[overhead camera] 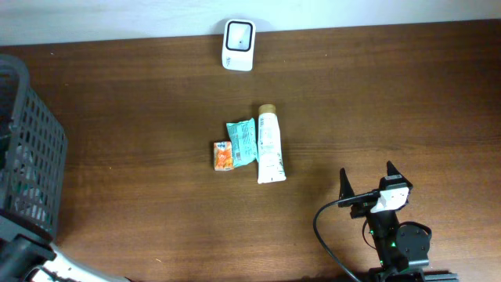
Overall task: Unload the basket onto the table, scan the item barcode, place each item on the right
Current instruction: 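Reach the left gripper into the gray basket and grasp the green-capped bottle, then lift the green-capped bottle out and set it left of the green packet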
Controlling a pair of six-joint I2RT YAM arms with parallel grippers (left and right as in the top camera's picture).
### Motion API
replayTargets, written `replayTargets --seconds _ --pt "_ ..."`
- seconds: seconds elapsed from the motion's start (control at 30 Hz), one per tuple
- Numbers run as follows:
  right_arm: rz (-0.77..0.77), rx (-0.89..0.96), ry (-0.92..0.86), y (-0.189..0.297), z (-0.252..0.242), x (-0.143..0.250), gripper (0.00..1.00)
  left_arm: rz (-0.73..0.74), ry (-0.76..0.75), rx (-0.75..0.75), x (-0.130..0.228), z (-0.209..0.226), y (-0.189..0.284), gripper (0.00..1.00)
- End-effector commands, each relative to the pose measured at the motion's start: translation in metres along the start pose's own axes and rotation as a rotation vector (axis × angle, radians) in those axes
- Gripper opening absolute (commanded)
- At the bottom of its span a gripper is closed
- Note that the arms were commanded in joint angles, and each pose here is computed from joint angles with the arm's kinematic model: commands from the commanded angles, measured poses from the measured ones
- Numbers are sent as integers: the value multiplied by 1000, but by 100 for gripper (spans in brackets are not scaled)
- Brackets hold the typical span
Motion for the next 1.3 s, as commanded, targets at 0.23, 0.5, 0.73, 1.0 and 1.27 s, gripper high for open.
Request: replayTargets --seconds 0.23,0.5,0.73,1.0,1.27 --pt "4 -4 0 0 1 2 99 -284 64 193 -34 5 118 33" --pt "4 -4 0 0 1 2 98 -638 42 666 -19 25 292 33" --pt "4 -4 0 0 1 2 98 -677 -207 1038 69 -11 395 34" --pt "4 -4 0 0 1 2 98 -429 -573 1032 155 -114 394 35" --pt "4 -4 0 0 1 2 98 -186 -884 835 237 -212 323 34"
Point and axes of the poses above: each gripper's point midway between its finger pads, its own y axis back along the fingers, its own z axis along the line the jaws close on, x = y × z, the point moved 6 cm from there along y, back along the fingers, and after that the axes turned 3 degrees about -y, right-handed, at the moved point
